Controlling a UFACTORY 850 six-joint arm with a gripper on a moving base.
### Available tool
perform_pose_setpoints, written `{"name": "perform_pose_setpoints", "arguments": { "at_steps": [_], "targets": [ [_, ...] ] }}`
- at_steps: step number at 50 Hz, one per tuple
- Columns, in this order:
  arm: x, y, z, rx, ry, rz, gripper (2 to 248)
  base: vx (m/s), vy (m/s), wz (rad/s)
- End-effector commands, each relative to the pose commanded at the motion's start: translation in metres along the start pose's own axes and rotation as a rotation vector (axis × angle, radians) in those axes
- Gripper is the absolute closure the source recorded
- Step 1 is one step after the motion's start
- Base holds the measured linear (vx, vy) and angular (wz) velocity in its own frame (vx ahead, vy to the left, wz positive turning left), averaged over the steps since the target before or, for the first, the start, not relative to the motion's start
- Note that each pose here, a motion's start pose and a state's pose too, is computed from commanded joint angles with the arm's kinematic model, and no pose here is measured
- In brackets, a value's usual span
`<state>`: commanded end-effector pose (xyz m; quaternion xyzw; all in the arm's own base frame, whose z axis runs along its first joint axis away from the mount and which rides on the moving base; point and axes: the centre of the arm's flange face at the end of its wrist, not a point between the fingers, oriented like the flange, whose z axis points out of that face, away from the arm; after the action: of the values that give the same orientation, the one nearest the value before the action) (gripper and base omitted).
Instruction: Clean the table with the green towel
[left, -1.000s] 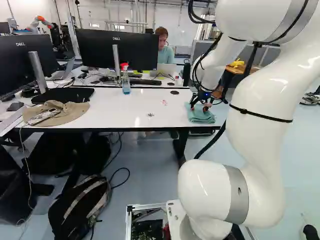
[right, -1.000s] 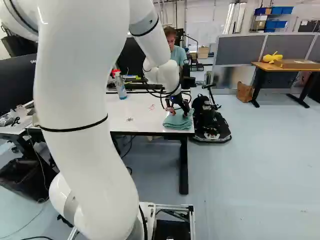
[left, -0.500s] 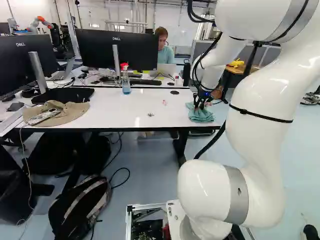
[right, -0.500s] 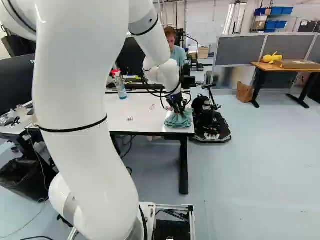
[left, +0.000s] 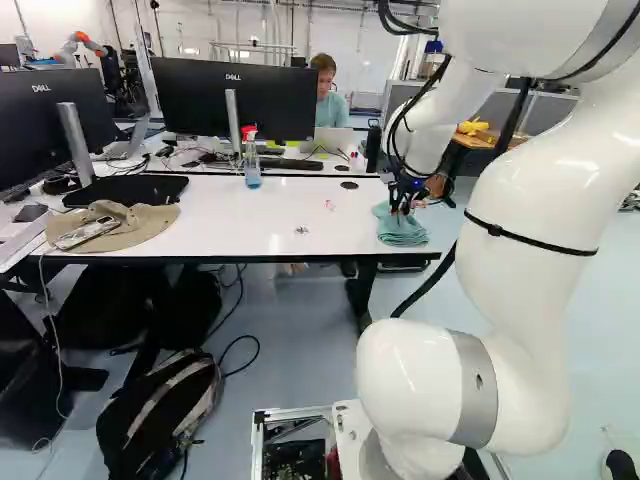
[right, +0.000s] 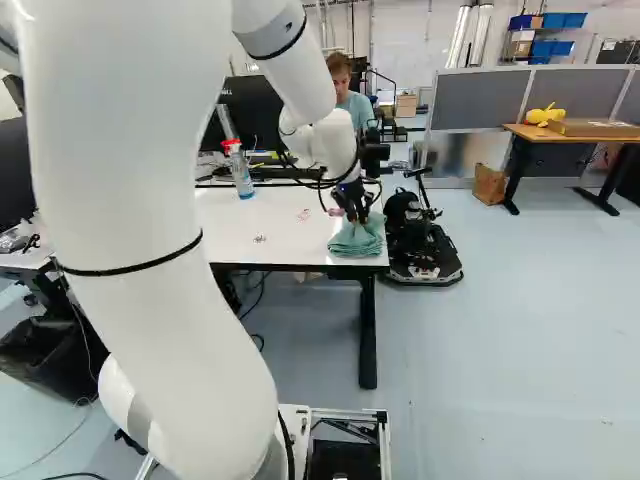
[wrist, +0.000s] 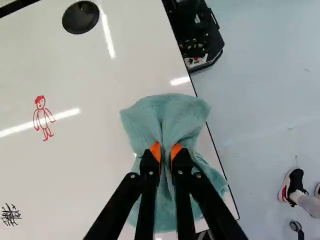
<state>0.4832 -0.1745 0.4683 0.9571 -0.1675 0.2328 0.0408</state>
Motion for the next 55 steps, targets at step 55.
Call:
{"name": "perform_pose_setpoints", "arguments": {
  "at_steps": [55],
  "targets": [
    [-0.002,-0.07,-0.064,0.073,0.109,-0.124,208,0.0,0.0,0.0]
  ]
}}
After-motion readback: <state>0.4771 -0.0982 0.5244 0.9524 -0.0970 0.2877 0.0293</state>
